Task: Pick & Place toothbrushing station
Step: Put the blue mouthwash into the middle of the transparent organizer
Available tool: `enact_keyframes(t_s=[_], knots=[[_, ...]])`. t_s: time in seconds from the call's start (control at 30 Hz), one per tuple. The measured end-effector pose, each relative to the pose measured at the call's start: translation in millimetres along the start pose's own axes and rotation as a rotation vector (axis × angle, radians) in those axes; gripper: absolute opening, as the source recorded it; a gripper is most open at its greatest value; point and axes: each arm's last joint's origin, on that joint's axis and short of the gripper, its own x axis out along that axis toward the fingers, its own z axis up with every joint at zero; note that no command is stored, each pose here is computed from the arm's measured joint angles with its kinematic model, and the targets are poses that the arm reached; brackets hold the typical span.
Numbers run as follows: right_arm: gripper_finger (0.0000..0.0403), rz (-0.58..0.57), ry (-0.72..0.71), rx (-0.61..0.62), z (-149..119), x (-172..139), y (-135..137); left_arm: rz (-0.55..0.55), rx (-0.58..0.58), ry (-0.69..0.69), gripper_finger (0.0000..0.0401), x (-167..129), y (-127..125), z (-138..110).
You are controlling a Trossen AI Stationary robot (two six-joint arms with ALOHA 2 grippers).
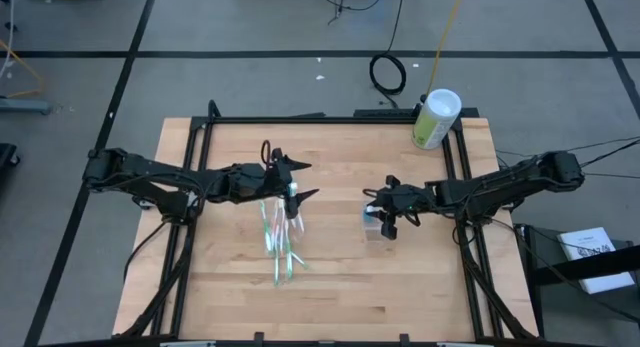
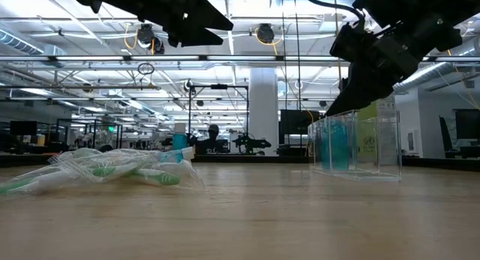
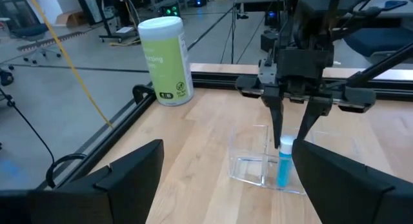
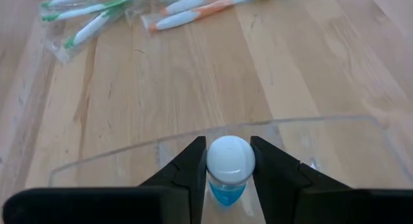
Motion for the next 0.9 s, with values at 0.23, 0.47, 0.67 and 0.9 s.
enact_keyframes(t_s=[0.23,0.47,0.67,0.9], knots=[[0.0122,-0.002,0.003,-0.003,-0.3,0.1,-0.1,0.0,0.001,0.004,0.0347,0.0,0.0,-0.4],[0.0147,-0.002,0.002,-0.025,-0.3,0.5,0.0,0.0,0.002,0.006,0.0347,0.0,0.0,-0.6],[0.0177,0.007,-0.042,-0.035,4.7,-6.3,0.1,-0.001,0.011,0.035,0.0347,0.0,-0.1,-3.4],[0.0199,0.029,-0.167,-0.027,17.2,-31.1,-0.7,-0.001,-0.001,0.057,0.0347,-0.1,-0.1,-5.7]])
